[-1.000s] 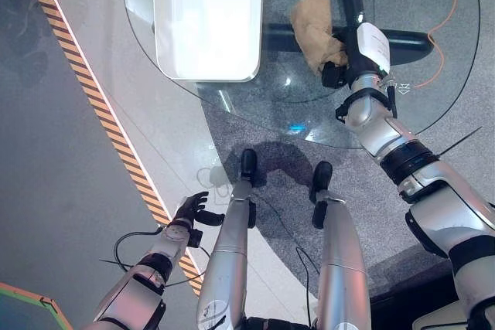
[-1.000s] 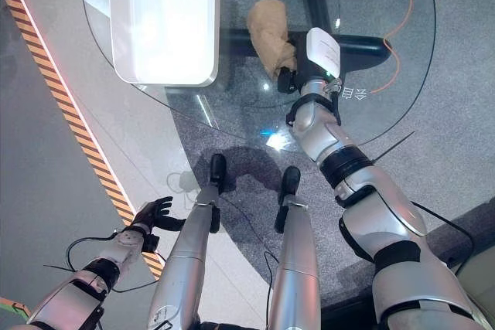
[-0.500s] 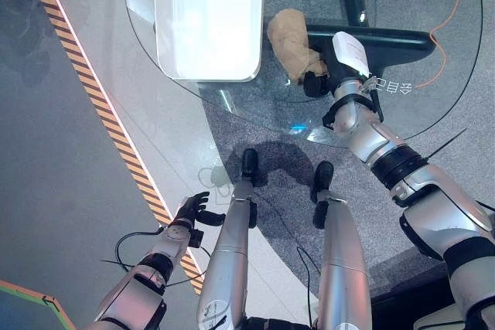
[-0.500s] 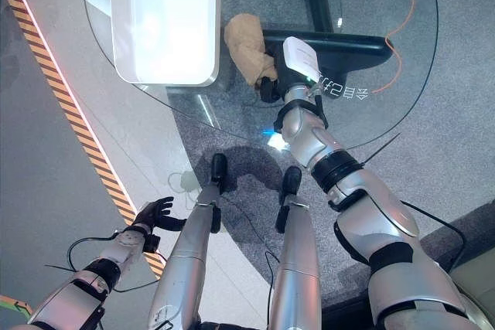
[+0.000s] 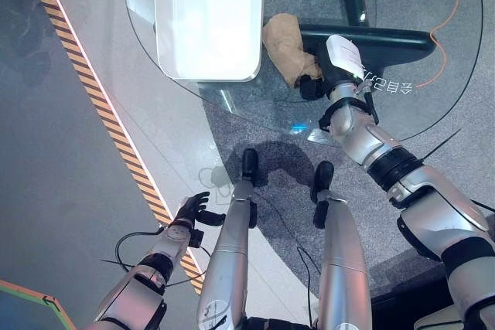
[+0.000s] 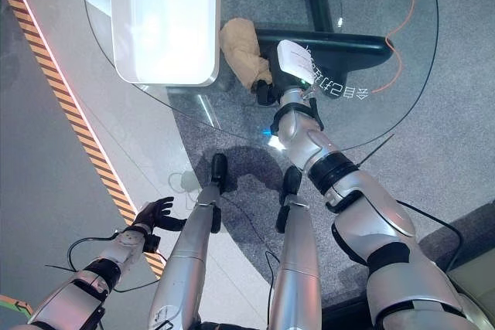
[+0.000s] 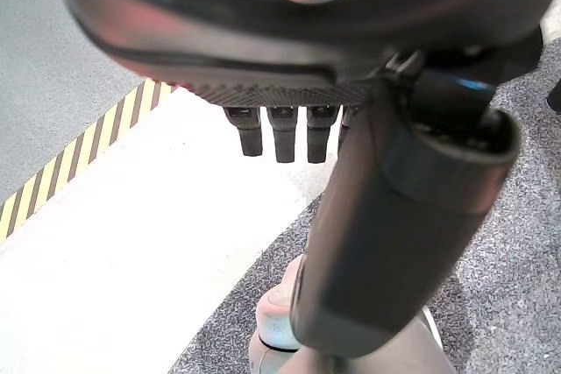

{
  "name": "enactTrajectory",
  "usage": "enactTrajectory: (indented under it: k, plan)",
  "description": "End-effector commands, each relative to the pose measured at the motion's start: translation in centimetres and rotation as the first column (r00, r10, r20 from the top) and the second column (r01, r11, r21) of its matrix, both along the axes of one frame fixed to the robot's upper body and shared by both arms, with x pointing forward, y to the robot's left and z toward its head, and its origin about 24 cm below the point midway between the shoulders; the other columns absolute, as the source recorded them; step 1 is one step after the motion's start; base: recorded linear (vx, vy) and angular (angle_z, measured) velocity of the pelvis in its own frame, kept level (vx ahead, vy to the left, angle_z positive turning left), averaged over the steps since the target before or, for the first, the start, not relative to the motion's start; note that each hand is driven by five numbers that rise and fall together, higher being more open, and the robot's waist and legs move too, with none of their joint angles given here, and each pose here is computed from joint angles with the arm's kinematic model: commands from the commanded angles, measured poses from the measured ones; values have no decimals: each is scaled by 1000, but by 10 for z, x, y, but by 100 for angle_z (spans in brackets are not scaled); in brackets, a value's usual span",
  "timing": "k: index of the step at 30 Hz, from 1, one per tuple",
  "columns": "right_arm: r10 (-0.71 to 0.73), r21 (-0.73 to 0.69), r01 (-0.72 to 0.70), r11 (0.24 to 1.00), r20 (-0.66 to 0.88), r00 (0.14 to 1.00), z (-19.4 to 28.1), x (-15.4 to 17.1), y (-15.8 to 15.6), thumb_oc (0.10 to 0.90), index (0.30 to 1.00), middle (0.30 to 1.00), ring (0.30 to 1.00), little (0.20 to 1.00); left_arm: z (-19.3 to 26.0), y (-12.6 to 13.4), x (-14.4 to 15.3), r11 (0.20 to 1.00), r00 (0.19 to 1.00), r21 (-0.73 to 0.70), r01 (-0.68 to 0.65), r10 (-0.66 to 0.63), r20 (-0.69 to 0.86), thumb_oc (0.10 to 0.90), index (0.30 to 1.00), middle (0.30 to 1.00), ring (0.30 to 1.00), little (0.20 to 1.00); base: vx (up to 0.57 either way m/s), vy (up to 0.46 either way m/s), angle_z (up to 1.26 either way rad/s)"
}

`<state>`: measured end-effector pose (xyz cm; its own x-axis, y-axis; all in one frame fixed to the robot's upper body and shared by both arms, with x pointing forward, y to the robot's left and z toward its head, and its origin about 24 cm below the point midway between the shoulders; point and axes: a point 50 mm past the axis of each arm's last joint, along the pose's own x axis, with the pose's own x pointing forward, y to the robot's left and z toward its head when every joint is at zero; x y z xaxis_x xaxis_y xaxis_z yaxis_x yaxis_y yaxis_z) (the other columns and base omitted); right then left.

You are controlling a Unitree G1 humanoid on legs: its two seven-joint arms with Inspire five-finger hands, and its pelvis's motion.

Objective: Wipe the table with a cloth and put it in the basket.

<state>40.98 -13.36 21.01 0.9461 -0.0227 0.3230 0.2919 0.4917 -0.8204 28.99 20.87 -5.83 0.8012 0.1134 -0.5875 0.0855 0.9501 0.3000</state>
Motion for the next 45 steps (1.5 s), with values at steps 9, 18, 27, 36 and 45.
enactTrajectory:
  k: [9, 18, 27, 36, 45]
  plan:
    - [-320, 206, 272, 940, 262, 910, 60, -4, -77, 100, 300, 300, 300, 200, -19, 13, -24, 999, 995, 32, -43, 45, -84, 800, 900, 900, 900, 900, 1, -1, 0]
    - [-519, 334, 428, 840, 268, 812, 67, -17, -140, 100, 300, 300, 300, 200, -16, 24, -24, 998, 995, 28, -54, 56, -86, 800, 900, 900, 900, 900, 9, -3, 1]
    - [-647, 405, 531, 744, 240, 723, 61, -33, -184, 100, 300, 300, 300, 200, -14, 33, -25, 997, 993, 27, -73, 75, -85, 800, 900, 900, 900, 900, -1, 3, -2]
    - [-751, 480, 611, 629, 171, 638, 43, -49, -215, 100, 300, 300, 300, 200, -11, 42, -26, 995, 992, 30, -91, 93, -86, 800, 900, 900, 900, 900, -7, -8, -2]
    - [-811, 536, 652, 536, 114, 574, 30, -61, -236, 100, 300, 300, 300, 200, -9, 53, -27, 993, 990, 40, -107, 111, -85, 800, 900, 900, 900, 900, 1, -5, -1]
